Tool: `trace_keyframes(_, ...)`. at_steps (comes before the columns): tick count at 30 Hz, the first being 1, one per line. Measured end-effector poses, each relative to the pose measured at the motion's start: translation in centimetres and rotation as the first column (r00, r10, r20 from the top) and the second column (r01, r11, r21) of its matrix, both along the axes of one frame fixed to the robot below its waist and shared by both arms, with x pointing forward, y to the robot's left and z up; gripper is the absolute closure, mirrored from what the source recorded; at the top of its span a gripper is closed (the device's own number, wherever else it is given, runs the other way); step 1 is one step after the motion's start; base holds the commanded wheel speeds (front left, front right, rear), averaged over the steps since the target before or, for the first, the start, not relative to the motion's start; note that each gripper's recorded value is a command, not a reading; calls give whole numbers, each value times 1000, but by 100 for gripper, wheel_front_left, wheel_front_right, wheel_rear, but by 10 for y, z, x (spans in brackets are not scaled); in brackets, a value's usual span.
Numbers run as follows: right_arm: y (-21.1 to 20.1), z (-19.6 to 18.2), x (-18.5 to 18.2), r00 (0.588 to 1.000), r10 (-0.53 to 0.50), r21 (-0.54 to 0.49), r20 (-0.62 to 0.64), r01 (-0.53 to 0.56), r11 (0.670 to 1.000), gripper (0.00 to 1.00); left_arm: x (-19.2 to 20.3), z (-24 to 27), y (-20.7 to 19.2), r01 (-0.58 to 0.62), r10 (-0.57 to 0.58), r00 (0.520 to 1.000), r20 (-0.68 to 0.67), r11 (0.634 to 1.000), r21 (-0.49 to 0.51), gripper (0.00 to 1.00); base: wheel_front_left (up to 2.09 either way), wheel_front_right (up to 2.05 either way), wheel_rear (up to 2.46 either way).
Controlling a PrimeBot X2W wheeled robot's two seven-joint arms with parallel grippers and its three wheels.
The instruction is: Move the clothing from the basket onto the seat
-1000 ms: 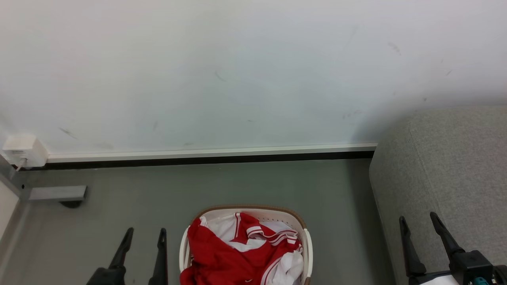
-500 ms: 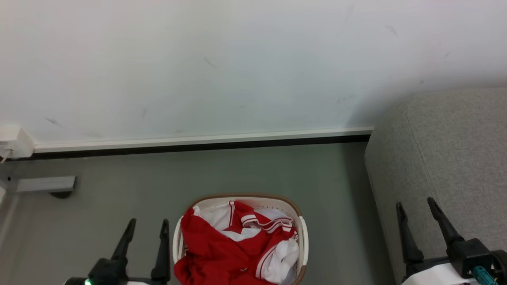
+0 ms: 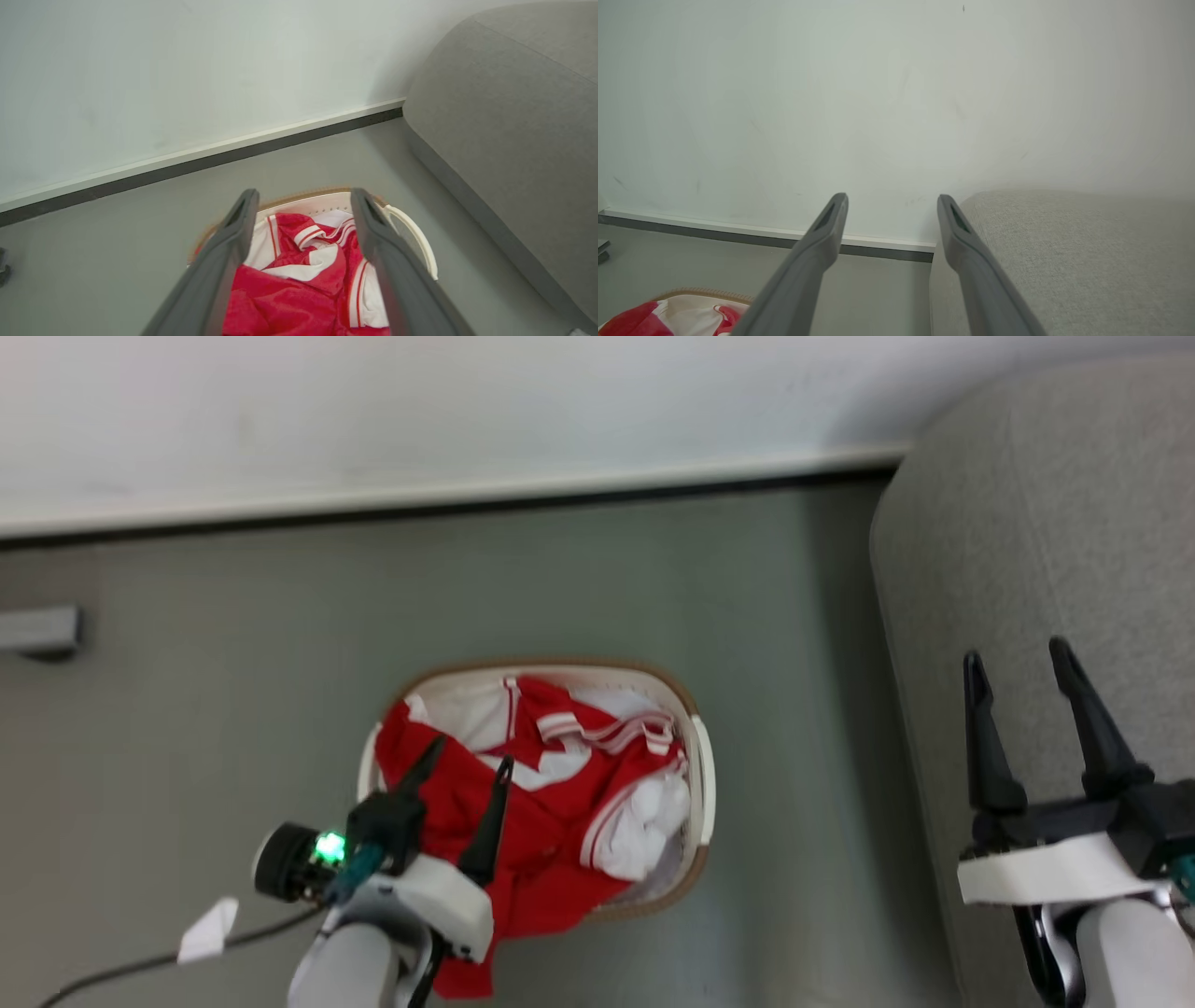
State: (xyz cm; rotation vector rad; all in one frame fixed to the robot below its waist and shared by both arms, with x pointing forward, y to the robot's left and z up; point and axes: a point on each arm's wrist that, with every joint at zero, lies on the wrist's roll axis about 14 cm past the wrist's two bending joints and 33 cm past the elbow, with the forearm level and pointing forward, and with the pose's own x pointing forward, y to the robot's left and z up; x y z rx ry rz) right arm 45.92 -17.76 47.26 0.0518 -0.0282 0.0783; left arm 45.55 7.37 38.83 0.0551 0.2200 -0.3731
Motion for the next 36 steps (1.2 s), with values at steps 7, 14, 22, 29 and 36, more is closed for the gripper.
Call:
trace_keyframes(7, -4, -24, 29, 1000, -4, 7, -21, 5, 1000, 0, 28, -79, -27, 118, -108, 976, -190, 992, 41, 0, 0, 0, 0)
trace_keyframes(14, -14, -55, 36, 997, -27, -5, -76, 27, 1000, 0, 40, -136, -53, 231, -204, 928, -312, 971, 54, 0, 0, 0, 0)
trace_keyframes(22, -22, -84, 39, 991, -40, -29, -129, 36, 999, 0, 52, -182, -62, 312, -253, 877, -409, 947, 82, 0, 0, 0, 0)
trace_keyframes(29, -21, -104, 39, 985, -35, -35, -168, 30, 999, 0, 37, -216, -65, 361, -264, 805, -531, 928, 87, 0, 0, 0, 0)
trace_keyframes(36, -17, -118, 39, 981, -21, -47, -195, 12, 999, 0, 26, -238, -58, 401, -267, 757, -596, 911, 101, 0, 0, 0, 0)
